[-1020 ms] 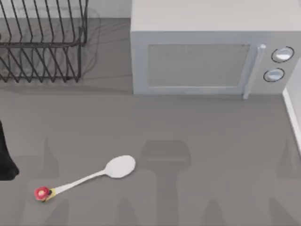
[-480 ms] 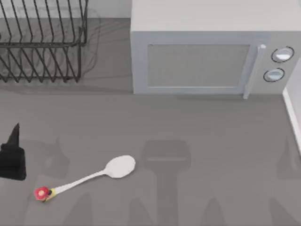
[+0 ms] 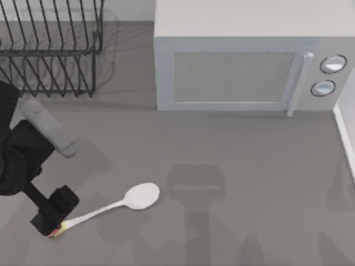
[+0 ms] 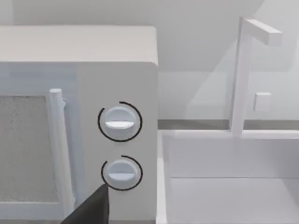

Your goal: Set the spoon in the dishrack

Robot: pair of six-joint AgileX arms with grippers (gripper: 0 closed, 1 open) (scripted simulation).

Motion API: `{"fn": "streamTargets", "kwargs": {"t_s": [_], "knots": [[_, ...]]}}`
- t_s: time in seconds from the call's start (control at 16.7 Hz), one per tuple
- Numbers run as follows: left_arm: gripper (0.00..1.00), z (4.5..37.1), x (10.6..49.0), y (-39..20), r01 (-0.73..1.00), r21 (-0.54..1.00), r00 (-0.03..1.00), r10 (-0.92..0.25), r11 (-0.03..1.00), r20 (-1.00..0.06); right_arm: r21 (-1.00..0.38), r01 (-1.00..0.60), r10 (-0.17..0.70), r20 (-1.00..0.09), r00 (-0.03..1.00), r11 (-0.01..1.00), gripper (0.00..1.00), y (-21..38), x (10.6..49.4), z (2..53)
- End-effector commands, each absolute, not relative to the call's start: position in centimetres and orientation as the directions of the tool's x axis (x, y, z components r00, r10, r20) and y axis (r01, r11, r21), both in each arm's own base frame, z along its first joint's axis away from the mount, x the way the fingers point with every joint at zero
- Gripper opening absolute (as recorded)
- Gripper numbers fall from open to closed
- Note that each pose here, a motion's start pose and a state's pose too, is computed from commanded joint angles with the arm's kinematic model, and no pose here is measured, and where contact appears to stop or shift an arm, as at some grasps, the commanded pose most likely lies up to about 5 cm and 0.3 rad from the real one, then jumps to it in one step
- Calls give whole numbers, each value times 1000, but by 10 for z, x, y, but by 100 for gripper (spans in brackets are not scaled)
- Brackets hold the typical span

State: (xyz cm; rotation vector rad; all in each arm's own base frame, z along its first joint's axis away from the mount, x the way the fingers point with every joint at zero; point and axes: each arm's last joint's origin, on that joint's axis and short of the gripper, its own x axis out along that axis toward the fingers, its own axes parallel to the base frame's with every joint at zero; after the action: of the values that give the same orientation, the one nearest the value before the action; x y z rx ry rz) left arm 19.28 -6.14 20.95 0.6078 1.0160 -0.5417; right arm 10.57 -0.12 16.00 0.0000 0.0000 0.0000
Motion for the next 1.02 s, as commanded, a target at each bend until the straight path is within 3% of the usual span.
{"fn": "streamTargets", "kwargs": {"t_s": [0.18, 0.42, 0.6, 1.02], "knots": [[100, 203, 220, -87, 814, 127, 209, -81, 567, -975, 0, 0, 0, 0, 1000, 1000, 100, -1, 106, 160], [100, 196, 244, -114, 907, 32, 44, -20, 419, -999, 0, 0, 0, 0, 1000, 1000, 100, -1, 106, 160], [100, 192, 252, -124, 928, -2, -3, 3, 372, -1000, 0, 0, 0, 0, 1000, 1000, 100, -1, 106, 160], [100, 188, 252, -123, 928, -3, -5, 4, 374, -1000, 0, 0, 0, 0, 1000, 1000, 100, -1, 106, 160]]}}
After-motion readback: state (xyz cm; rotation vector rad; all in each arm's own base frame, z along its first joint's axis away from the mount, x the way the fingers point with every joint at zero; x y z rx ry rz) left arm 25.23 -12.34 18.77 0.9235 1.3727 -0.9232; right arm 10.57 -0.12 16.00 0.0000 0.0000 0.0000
